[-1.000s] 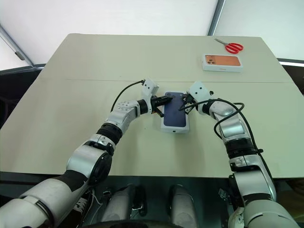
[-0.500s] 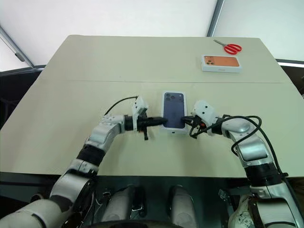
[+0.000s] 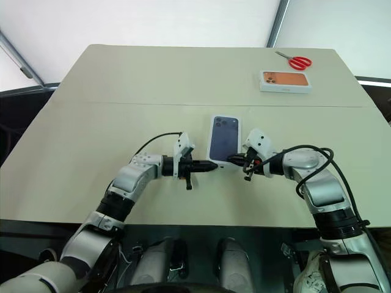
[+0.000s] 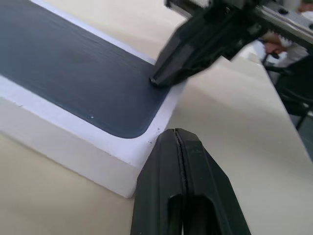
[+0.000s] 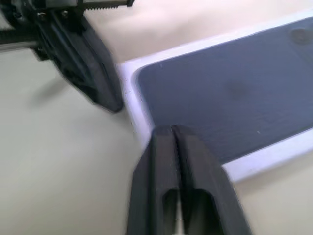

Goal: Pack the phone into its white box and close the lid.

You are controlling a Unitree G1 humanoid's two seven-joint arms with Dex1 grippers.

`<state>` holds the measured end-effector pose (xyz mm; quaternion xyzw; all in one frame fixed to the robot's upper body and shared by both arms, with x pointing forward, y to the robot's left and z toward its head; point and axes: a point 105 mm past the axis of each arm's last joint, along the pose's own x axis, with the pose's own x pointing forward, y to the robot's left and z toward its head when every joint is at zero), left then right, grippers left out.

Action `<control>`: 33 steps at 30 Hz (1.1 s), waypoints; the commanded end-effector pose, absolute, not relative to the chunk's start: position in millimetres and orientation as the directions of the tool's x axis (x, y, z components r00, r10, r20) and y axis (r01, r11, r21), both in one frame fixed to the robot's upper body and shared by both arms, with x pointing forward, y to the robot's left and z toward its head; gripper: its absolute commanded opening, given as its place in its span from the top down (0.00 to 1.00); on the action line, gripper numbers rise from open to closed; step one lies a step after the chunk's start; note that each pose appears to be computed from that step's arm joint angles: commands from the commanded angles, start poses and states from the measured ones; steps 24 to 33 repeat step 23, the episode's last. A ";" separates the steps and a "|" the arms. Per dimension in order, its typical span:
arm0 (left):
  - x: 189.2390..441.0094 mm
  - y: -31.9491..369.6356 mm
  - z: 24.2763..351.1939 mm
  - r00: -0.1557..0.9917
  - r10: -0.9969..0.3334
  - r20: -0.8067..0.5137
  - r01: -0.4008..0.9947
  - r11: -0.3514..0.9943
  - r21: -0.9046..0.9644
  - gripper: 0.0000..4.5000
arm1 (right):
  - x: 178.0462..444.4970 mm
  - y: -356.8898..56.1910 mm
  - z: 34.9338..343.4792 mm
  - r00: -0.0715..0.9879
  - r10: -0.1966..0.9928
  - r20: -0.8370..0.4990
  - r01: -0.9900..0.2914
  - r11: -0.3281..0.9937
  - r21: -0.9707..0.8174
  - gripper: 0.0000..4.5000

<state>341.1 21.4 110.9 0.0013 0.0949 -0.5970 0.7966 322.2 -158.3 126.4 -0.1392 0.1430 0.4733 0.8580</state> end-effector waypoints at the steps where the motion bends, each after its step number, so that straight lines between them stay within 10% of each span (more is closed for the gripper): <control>1: 367.3 71.7 156.6 0.434 -0.898 -0.070 0.901 0.435 0.007 0.59 | 329.9 -176.9 163.0 0.586 0.765 -0.266 -0.809 0.567 -0.153 0.58; 6: 369.4 137.4 169.7 0.543 -0.834 -0.094 0.840 0.541 0.052 0.03 | 328.5 -196.7 163.4 0.615 0.734 -0.287 -0.788 0.585 -0.190 0.00; 33: 323.1 219.0 172.2 0.688 -0.714 -0.128 0.725 0.683 0.086 0.03 | 313.2 -227.4 171.4 0.610 0.753 -0.247 -0.792 0.562 -0.239 0.00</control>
